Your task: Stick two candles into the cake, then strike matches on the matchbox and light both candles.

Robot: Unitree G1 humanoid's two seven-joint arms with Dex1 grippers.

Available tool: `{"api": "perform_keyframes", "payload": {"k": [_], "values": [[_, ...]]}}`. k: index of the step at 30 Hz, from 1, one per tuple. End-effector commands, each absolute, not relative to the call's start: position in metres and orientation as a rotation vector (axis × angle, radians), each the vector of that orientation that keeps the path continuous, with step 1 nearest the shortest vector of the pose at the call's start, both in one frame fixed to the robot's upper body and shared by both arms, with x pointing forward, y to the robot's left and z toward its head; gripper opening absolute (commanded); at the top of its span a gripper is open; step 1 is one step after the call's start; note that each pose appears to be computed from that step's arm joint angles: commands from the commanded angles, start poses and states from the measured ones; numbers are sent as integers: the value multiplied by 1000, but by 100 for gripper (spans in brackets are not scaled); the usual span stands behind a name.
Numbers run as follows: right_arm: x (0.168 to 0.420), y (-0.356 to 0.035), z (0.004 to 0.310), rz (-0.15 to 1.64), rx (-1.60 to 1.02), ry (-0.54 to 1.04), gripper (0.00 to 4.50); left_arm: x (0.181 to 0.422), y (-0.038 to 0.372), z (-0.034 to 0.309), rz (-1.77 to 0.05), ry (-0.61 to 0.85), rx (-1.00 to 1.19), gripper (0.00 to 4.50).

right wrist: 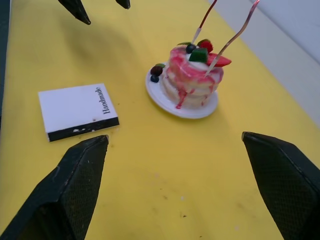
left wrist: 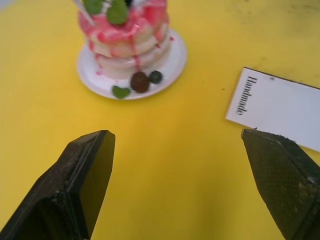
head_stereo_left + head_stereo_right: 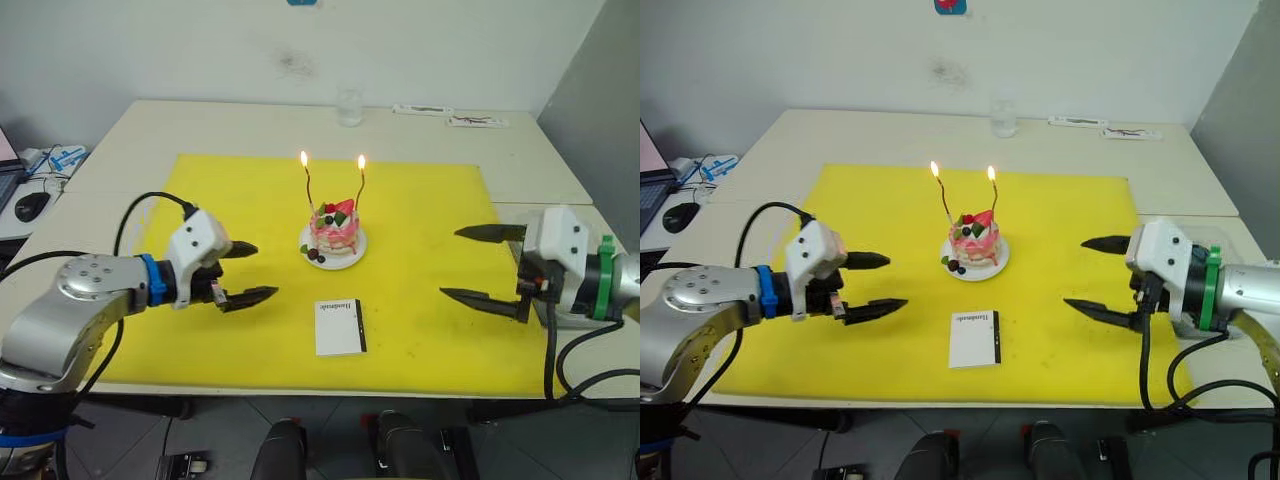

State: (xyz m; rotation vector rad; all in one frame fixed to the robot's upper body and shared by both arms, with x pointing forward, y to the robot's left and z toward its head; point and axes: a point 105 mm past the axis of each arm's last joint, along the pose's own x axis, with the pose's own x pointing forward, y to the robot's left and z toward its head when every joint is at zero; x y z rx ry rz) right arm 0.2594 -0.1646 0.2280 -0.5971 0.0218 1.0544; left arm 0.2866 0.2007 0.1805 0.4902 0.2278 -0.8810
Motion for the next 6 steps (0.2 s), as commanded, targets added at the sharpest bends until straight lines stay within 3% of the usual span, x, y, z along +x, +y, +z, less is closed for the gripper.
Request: {"api": "perform_keyframes", "payload": {"k": [1, 6], "values": [[260, -177, 257, 1018, -631, -42, 450, 286, 223, 197, -796, 172, 556, 446], [262, -176, 260, 1020, -637, -37, 450, 280, 229, 196, -791, 169, 522, 446]]}}
